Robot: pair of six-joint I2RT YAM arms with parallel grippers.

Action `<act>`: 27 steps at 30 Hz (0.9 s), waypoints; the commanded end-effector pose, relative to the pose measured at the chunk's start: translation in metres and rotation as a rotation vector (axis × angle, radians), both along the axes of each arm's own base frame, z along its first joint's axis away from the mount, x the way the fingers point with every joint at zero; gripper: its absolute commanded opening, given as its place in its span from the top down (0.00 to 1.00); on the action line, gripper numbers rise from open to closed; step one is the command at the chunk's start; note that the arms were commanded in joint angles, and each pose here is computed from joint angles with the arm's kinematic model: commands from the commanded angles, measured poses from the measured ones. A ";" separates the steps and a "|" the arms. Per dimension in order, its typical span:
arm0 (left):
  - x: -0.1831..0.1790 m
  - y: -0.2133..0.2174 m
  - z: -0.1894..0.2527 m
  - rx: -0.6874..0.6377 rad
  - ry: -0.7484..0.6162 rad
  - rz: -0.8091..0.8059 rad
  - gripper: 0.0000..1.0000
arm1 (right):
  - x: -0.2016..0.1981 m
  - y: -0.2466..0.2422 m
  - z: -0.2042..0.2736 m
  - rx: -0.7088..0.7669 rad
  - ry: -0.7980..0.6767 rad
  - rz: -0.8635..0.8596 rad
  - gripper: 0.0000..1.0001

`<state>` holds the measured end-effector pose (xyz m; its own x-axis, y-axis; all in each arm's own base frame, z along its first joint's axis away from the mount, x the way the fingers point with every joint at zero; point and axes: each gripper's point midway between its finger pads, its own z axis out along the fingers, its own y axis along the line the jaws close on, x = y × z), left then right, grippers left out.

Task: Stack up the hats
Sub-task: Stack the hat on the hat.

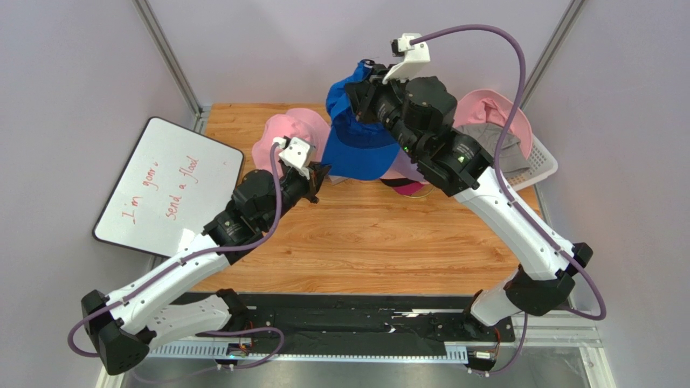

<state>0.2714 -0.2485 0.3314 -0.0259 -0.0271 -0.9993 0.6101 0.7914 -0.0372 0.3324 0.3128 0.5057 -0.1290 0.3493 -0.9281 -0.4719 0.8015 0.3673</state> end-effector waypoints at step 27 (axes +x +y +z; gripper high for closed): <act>0.014 0.032 0.024 0.051 -0.088 0.271 1.00 | -0.051 -0.031 -0.070 0.514 0.269 0.208 0.09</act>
